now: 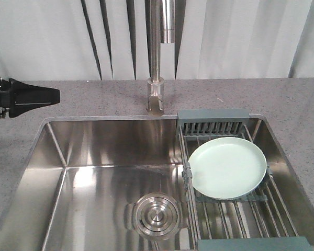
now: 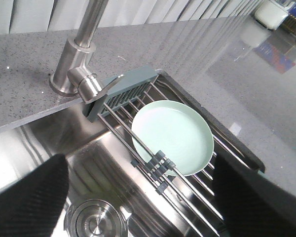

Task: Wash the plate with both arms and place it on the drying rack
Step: 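Withdraw the right gripper up and away from the rack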

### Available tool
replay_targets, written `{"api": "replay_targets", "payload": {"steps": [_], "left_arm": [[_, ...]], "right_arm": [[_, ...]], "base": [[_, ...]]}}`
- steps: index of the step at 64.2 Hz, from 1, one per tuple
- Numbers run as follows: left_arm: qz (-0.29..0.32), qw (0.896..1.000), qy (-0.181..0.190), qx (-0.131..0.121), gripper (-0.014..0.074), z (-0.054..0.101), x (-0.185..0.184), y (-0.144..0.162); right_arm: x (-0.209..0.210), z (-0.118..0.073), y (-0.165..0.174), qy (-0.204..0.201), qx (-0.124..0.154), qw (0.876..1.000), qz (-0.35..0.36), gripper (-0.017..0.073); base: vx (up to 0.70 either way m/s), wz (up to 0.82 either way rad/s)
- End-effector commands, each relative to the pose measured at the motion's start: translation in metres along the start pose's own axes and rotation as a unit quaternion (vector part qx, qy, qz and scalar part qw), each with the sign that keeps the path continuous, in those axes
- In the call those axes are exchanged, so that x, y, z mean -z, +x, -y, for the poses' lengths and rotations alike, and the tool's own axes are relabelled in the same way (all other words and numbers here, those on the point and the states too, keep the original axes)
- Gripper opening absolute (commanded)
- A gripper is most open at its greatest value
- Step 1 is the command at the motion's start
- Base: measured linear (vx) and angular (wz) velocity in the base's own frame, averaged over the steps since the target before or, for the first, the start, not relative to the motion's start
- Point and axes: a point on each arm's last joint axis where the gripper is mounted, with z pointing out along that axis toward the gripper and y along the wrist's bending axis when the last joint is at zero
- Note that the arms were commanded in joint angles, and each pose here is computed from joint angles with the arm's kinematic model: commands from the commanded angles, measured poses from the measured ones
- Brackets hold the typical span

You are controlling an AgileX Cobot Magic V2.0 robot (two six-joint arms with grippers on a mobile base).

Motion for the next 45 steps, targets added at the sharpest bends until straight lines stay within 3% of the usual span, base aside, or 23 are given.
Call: {"api": "replay_targets", "payload": {"steps": [1, 8, 23, 45], "left_arm": [[0.037, 0.999, 0.026, -0.017, 0.0571, 0.019, 0.007, -0.015], [0.037, 0.999, 0.026, -0.017, 0.0571, 0.019, 0.007, -0.015], [0.037, 0.999, 0.026, -0.017, 0.0571, 0.019, 0.007, -0.015], [0.037, 0.999, 0.026, -0.017, 0.0571, 0.019, 0.007, -0.015]], "right_arm": [[0.024, 0.0, 0.003, -0.002, 0.011, 0.994, 0.104, 0.0242], [0.038, -0.001, 0.034, -0.003, 0.011, 0.992, 0.126, 0.0242], [0.037, -0.003, 0.092, -0.005, 0.012, 0.995, 0.095, 0.0244], [0.036, -0.004, 0.094, -0.008, 0.011, 0.994, 0.111, 0.0244]], "base": [[0.0, 0.0], [0.0, 0.0], [0.0, 0.0], [0.0, 0.0]]}}
